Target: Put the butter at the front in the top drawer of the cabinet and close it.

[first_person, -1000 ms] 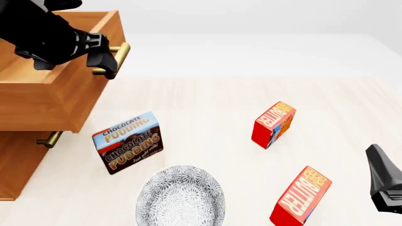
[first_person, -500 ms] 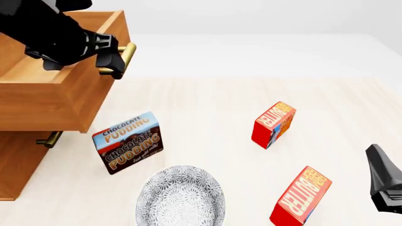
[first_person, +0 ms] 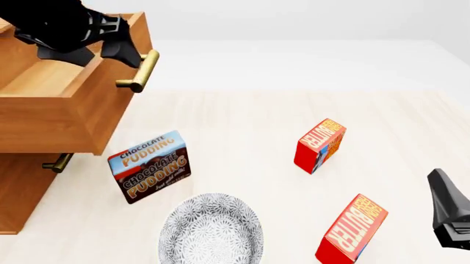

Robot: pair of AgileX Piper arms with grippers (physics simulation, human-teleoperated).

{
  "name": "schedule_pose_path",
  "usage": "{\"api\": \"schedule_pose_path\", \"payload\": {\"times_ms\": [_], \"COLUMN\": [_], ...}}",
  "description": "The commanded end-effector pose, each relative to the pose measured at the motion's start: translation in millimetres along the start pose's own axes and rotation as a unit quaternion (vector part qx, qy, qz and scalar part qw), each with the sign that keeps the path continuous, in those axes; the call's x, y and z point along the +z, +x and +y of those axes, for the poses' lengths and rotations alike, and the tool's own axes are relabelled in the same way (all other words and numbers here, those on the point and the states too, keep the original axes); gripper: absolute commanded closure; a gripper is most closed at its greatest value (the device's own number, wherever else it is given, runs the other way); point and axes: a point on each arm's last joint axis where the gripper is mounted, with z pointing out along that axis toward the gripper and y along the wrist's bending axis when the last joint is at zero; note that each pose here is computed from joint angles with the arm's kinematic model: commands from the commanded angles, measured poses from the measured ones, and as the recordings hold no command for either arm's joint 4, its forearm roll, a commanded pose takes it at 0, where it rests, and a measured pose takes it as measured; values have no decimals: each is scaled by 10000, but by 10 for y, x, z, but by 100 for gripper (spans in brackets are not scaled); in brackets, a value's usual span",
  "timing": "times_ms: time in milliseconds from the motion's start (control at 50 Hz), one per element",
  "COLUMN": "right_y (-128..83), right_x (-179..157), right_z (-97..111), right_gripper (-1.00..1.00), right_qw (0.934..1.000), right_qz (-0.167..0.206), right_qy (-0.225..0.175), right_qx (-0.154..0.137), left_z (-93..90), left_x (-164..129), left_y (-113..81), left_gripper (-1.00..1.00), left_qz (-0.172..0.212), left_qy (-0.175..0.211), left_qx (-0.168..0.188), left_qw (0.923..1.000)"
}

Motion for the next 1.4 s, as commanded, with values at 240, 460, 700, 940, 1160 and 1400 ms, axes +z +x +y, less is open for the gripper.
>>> {"api": "schedule_pose_path", "payload": {"times_ms": [240, 460, 700, 940, 1160, 1400], "right_y": [4, -4, -4, -1, 1, 3], "right_x": [-1, -1, 0, 2, 1, 0], "right_z": [0, 0, 0, 0, 0, 0], "right_gripper": [-100, -100, -100, -100, -100, -100], "right_qw": [10000, 10000, 10000, 10000, 10000, 10000], "right_qz": [0, 1, 1, 1, 1, -3], "right_qy": [2, 1, -1, -1, 0, 1], "right_qx": [1, -2, -3, -2, -1, -1], "left_z": [0, -136, -348, -579, -717, -921], "left_x": [-357, -474, -562, -545, -452, -361], "left_y": [-46, -95, -201, -318, -393, -430], "left_gripper": [-100, -100, -100, -100, -100, -100], "left_qz": [-274, -493, -746, -1050, -1351, -1495], "left_qy": [94, 276, 520, 786, 965, 1202], "left_qx": [413, 879, 1568, 1839, 1763, 1809], "left_qw": [9987, 9945, 9834, 9742, 9702, 9646]}}
